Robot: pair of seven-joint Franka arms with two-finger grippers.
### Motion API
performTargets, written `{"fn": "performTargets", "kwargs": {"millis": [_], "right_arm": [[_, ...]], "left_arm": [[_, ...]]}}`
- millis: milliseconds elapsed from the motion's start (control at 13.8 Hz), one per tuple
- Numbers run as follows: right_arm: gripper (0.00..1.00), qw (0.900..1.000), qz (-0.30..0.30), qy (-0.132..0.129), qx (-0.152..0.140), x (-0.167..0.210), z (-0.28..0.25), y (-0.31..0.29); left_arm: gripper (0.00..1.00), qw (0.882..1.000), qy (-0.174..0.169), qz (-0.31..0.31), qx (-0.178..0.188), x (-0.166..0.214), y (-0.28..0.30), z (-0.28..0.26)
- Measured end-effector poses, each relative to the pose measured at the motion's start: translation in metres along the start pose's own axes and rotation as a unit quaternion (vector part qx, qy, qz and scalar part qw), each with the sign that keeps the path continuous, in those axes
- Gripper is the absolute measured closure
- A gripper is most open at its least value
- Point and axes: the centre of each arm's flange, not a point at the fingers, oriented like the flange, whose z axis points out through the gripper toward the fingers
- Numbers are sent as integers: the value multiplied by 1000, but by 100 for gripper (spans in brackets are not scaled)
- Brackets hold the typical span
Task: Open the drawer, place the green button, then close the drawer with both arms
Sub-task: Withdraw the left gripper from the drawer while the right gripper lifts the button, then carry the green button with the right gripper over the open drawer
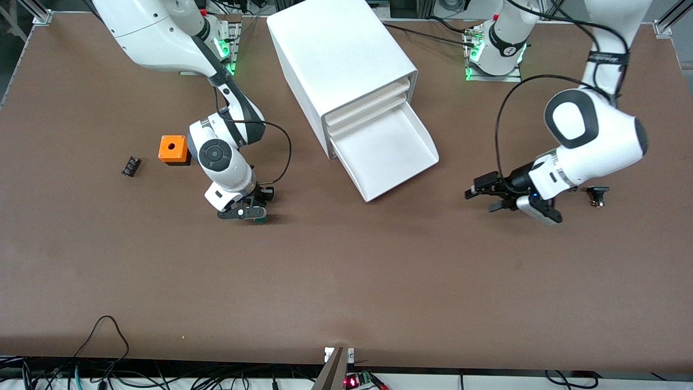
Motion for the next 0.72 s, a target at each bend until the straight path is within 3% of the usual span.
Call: {"fn": "performTargets", "kwargs": {"millis": [145, 362, 579, 724], "right_arm": [[58, 1000, -2, 21, 7, 10, -24, -6], [58, 999, -11, 48, 13, 21, -72, -15], [58, 997, -49, 62, 15, 36, -136, -38], [58, 990, -118, 80, 23, 44, -175, -60]], "left_arm": [[0, 995, -21, 63, 76, 1, -10, -45], [0, 982, -78, 105, 134, -2, -17, -115], [0, 972, -112, 97, 181, 1, -4, -169], [0, 965, -126, 70, 218, 5, 9, -196]]}}
